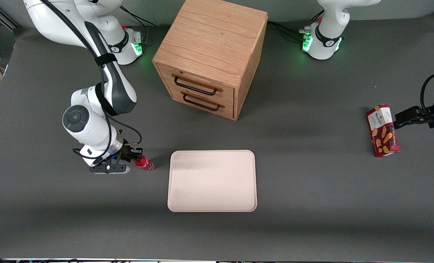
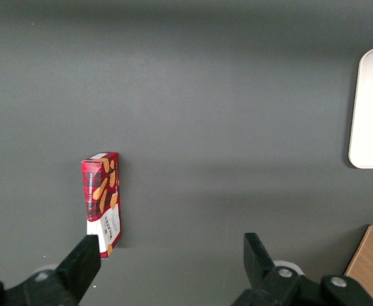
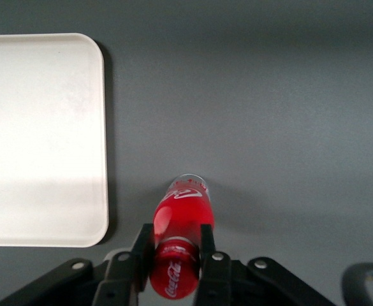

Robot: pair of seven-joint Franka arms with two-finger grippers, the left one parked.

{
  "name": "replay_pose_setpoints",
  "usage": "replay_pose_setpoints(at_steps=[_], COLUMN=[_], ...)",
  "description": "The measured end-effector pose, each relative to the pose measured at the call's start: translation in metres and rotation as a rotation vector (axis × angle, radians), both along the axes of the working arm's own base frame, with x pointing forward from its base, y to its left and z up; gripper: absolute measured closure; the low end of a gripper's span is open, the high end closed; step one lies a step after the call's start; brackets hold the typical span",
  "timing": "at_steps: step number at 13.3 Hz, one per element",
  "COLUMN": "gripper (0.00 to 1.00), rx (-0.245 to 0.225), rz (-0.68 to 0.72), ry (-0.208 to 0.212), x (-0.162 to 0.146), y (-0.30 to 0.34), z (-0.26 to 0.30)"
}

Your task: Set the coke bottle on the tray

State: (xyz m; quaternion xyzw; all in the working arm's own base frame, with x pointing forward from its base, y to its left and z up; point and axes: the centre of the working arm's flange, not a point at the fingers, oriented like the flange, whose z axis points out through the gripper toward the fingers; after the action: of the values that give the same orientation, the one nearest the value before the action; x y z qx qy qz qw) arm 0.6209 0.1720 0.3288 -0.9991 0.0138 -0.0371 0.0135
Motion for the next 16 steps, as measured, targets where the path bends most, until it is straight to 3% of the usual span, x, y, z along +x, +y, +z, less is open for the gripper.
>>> replay_pose_setpoints(at_steps=[5, 11, 16], gripper=[0.69, 0.69, 0.69], rx=[-0.002, -0.01, -0.022], rz=[0.002, 0.011, 0.013], ry=[0.017, 0.1, 0.169], x=[0.004, 0.019, 0.0], y=[0.002, 0.007, -0.003], z=[0.013, 0.136, 0.243])
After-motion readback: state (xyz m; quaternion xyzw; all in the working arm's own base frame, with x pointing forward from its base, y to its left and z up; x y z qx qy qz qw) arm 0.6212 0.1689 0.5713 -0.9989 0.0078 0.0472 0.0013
